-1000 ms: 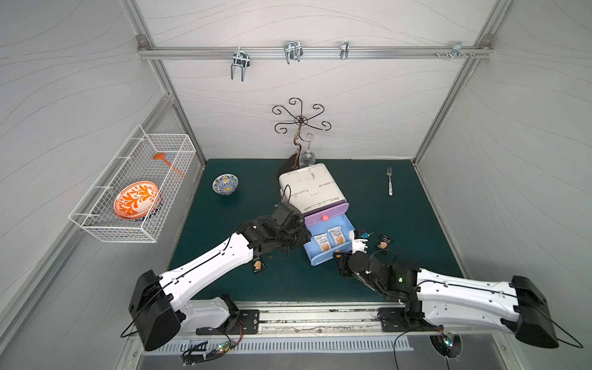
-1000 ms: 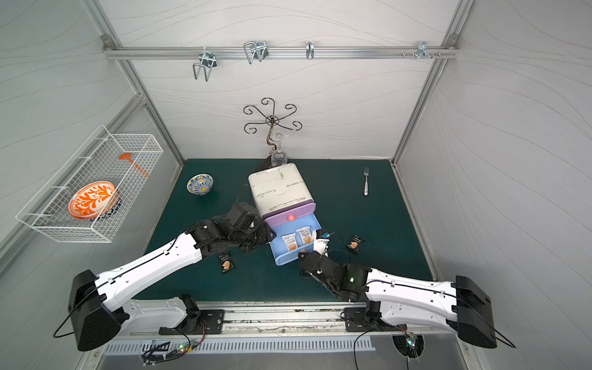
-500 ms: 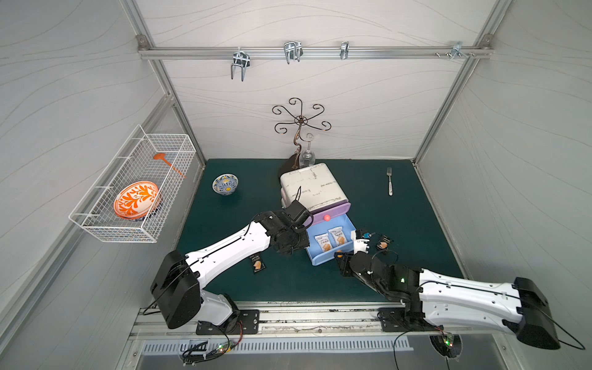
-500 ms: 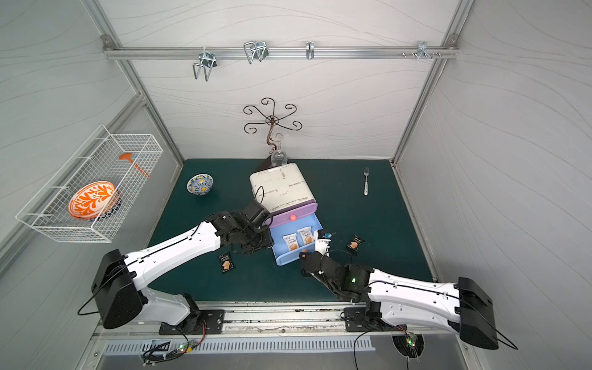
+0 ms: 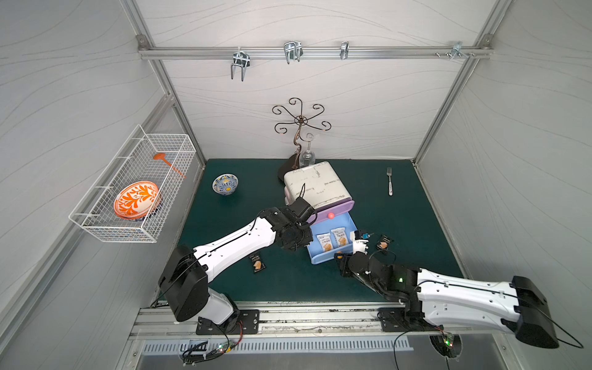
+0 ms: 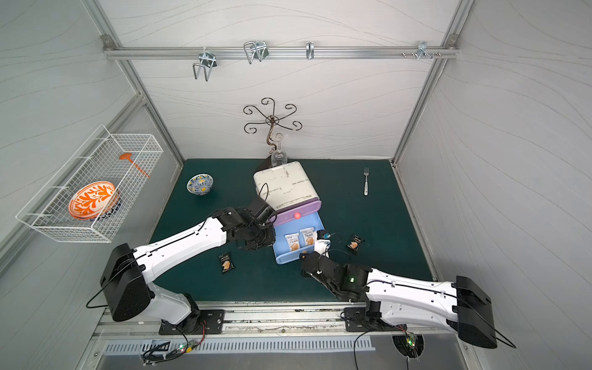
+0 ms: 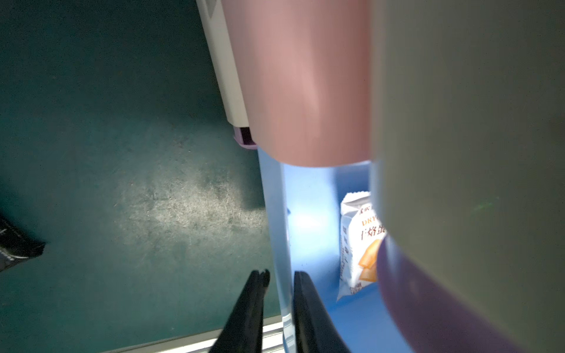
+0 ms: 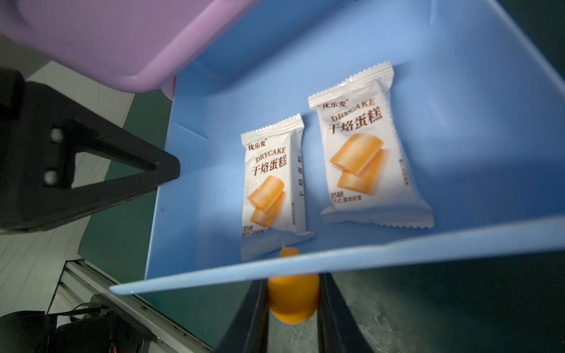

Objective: Take the cookies out of the drawer
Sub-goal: Pick up the cookie from the drawer.

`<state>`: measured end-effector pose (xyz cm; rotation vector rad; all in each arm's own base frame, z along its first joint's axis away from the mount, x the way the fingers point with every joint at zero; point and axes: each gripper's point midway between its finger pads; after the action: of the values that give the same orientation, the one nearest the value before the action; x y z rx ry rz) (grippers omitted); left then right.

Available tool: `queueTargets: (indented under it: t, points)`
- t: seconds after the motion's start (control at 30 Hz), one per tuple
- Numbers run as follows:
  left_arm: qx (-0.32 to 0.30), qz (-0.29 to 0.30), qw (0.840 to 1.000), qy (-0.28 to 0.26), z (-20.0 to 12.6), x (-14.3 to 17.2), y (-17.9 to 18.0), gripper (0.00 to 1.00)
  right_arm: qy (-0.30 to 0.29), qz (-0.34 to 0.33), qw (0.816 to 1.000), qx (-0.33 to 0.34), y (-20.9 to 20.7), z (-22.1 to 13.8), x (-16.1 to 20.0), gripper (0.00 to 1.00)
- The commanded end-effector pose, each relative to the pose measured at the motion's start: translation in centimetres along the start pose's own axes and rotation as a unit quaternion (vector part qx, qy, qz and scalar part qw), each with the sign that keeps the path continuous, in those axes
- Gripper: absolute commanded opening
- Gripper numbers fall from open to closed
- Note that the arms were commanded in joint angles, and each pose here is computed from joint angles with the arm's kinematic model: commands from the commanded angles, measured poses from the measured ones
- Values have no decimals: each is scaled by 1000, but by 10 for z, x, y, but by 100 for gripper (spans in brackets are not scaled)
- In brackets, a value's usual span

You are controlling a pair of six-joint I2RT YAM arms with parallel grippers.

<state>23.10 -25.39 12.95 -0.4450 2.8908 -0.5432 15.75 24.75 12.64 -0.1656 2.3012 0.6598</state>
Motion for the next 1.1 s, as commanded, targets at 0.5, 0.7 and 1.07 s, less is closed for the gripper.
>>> queueTargets:
  t: [0.5,0.7,1.07]
  points:
    - [22,22,1000,2,3,-2,-17,0,-27,-7,999,22,-12,-16,-15,21]
    - [24,20,1000,2,4,-3,-20,0,-26,-10,999,19,-10,-19,-17,42]
    - [23,19,1000,2,5,-5,-22,0,-34,-17,999,22,-19,-41,-28,74]
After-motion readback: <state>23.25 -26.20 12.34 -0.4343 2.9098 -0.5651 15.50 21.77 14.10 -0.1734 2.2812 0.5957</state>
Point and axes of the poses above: each gripper's point midway between its finger pads, its own z axis out along the fingers, its own y axis along the line the jaws close on, x = y × z, and after that the axes turned 6 degrees about -z, right-handed
